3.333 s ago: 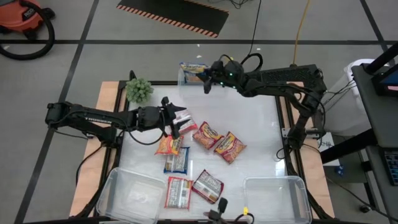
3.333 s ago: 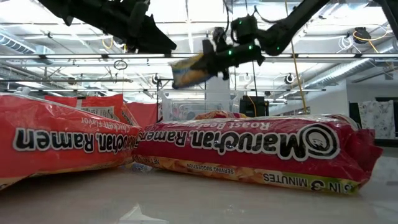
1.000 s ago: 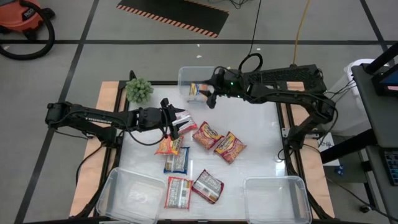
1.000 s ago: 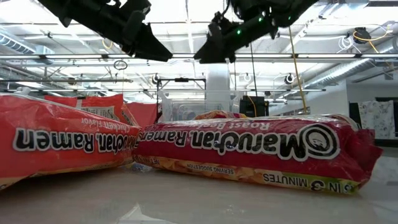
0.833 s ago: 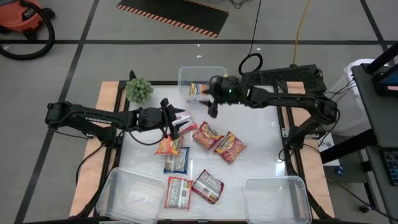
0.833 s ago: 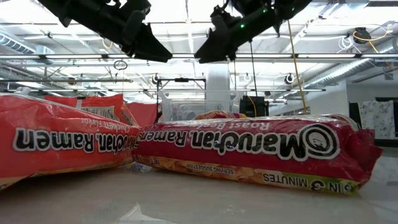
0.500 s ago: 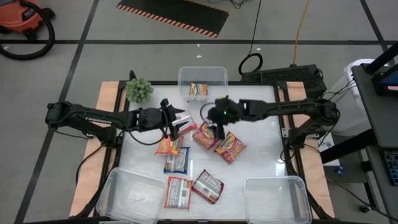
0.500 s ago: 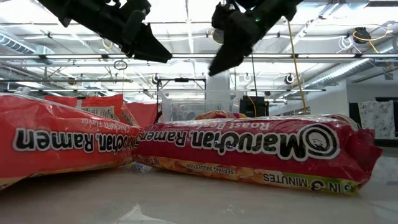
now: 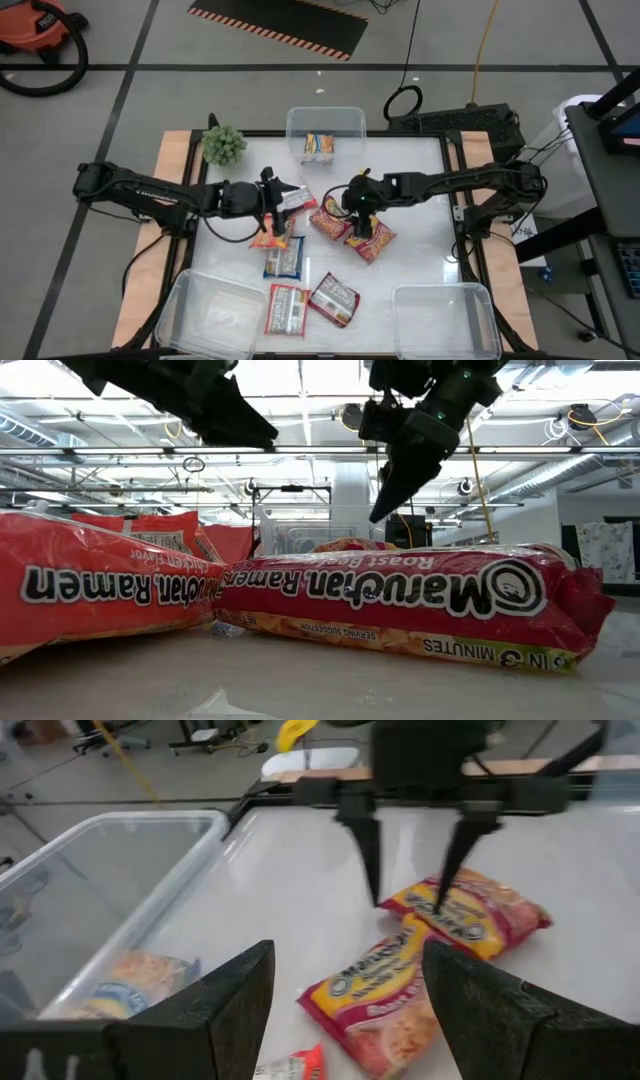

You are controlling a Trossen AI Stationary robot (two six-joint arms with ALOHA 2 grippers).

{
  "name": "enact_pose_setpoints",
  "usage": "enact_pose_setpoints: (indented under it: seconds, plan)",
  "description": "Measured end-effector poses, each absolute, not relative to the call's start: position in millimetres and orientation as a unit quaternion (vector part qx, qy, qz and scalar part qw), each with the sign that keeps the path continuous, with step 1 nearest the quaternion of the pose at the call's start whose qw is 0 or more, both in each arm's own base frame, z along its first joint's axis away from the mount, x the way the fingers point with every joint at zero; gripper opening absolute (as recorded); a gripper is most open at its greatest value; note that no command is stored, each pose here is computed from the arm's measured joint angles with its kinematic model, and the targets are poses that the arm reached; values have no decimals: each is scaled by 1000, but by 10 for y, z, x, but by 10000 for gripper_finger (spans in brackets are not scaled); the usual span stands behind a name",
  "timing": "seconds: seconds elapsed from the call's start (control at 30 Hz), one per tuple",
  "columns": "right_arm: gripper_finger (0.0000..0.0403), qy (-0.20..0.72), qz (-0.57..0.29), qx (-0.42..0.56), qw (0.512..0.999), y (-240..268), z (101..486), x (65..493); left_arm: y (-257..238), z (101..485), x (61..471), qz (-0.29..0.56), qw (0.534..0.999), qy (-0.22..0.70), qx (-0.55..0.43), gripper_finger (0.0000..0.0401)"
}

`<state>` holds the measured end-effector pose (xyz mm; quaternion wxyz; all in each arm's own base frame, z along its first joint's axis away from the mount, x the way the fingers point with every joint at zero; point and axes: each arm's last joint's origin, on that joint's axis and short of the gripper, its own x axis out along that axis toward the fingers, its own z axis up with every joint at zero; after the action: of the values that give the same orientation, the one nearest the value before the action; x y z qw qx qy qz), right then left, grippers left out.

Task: Sort Maruchan noodles
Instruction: Put the top left red noodle pack into the right transparent bin

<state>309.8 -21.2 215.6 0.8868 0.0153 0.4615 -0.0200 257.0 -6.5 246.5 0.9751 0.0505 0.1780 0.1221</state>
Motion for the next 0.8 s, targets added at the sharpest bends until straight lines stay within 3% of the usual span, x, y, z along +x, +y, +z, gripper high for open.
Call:
enact_pose_setpoints:
  seconds: [0.8]
  plan:
    - [215,492,-65,42,867,-131,1853,2946,-356,2465,2547,62,978,177,89,257]
